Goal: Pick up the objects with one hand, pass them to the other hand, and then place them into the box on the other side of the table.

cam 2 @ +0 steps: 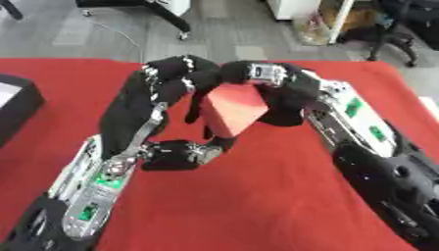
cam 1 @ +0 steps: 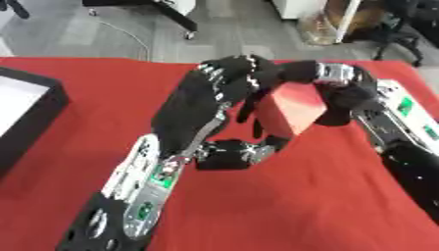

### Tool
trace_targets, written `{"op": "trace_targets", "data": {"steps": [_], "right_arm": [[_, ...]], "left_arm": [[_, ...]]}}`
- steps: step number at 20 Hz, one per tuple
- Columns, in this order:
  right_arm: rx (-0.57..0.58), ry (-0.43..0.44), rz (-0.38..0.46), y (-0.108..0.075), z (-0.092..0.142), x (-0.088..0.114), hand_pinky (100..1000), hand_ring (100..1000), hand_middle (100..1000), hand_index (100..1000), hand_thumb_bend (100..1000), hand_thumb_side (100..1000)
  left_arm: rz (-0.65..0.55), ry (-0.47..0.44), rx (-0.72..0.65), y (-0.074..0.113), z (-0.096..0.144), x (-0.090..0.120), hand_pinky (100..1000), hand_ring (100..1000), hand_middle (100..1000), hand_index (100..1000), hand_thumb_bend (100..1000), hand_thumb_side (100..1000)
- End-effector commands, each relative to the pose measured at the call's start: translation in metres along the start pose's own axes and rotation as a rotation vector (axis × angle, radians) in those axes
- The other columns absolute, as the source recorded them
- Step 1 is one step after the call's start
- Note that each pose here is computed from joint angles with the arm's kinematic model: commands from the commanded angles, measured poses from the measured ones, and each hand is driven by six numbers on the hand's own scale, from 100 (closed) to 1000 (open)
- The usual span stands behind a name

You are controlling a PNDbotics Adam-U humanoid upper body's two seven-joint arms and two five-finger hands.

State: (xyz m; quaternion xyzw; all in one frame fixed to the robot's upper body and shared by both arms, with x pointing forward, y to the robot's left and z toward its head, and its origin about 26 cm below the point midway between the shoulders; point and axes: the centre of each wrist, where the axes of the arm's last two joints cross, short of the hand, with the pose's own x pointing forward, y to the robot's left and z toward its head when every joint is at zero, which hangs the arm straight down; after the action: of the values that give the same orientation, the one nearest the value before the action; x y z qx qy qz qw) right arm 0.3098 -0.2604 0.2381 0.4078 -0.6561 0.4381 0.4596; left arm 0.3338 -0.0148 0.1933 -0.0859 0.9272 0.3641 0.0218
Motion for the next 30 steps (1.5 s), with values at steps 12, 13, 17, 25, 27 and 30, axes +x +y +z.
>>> {"op": "trace_targets", "data": {"steps": [12, 13, 17, 25, 27, 30], "right_arm": [[-0.022, -0.083, -0.007, 0.001, -0.002, 0.024, 674, 871, 851, 811, 100, 897], [-0.035, -0.080, -0.016, 0.001, -0.002, 0.024, 675, 874, 857, 814, 100, 900], [-0.103, -0.056, -0.057, 0.001, 0.000, 0.023, 690, 902, 922, 843, 100, 947], [-0.263, -0.007, -0.107, 0.000, 0.005, 0.022, 694, 906, 931, 846, 100, 978], [-0.308, -0.003, -0.120, -0.003, 0.007, 0.020, 697, 910, 938, 848, 100, 979], [-0.377, 0.003, -0.144, -0.009, 0.011, 0.015, 712, 933, 962, 857, 100, 985]], "left_arm": [[-0.025, 0.038, 0.010, 0.002, 0.011, -0.010, 446, 324, 235, 449, 143, 200], [-0.025, 0.036, 0.011, 0.002, 0.011, -0.010, 447, 325, 236, 449, 143, 200], [-0.025, 0.032, 0.020, 0.002, 0.011, -0.010, 452, 329, 238, 450, 144, 200], [-0.017, 0.028, 0.050, 0.004, 0.010, -0.009, 458, 336, 241, 451, 144, 198], [-0.013, 0.027, 0.069, 0.005, 0.009, -0.008, 459, 338, 242, 452, 144, 197], [-0.007, 0.024, 0.096, 0.006, 0.008, -0.007, 462, 340, 244, 452, 147, 194]]}}
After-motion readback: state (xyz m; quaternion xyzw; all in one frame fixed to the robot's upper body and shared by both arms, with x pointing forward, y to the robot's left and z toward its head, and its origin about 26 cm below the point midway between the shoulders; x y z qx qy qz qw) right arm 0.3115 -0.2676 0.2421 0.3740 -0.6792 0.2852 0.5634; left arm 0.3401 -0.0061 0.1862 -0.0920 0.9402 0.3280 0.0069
